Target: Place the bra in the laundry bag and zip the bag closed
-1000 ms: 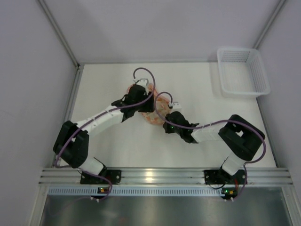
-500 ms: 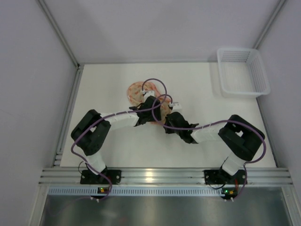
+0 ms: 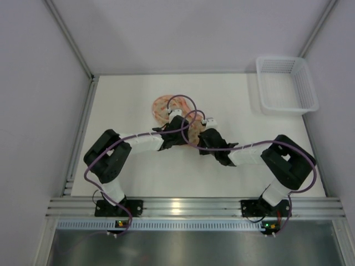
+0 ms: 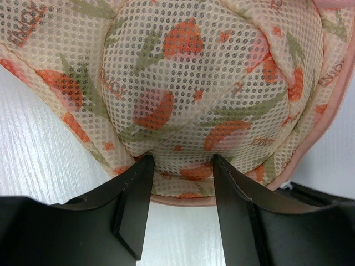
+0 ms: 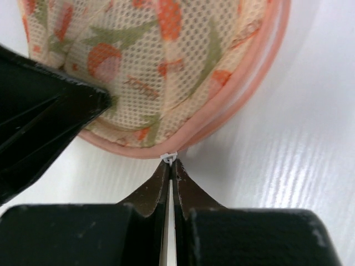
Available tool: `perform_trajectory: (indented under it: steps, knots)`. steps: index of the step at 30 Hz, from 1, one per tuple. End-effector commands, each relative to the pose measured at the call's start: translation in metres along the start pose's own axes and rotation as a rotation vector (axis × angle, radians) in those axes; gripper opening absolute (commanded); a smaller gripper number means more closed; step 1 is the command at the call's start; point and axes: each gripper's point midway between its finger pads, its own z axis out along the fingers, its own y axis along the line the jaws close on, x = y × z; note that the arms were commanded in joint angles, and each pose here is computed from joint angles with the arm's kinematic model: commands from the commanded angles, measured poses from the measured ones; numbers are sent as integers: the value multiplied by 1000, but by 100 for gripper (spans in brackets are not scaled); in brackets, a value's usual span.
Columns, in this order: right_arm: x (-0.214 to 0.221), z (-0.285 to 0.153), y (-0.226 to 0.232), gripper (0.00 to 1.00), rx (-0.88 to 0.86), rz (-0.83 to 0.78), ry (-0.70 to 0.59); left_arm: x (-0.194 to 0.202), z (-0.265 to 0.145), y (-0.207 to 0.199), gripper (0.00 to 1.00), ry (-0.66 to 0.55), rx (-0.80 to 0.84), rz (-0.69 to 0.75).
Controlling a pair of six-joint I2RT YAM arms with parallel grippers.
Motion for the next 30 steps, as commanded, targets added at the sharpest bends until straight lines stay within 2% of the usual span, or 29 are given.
perform_trajectory:
  steps: [1,10,14,22,27,30]
  knots:
    - [-21,-8,-16,0,21,-30,-41,67,-9,61,52,226,-172,120]
    - [-38,0,-40,0,64,-62,-65,68,-18,87,50,256,-197,124]
    - [-41,4,-48,0,64,-64,-52,52,-23,106,50,229,-224,99]
    - [-35,-10,-33,0,-10,-61,-48,19,-6,126,50,193,-285,58]
    - [-20,-18,-18,0,-64,-50,-32,-21,5,148,50,141,-309,23]
    - [-5,-13,-7,0,-82,-69,1,-42,14,141,49,120,-270,45]
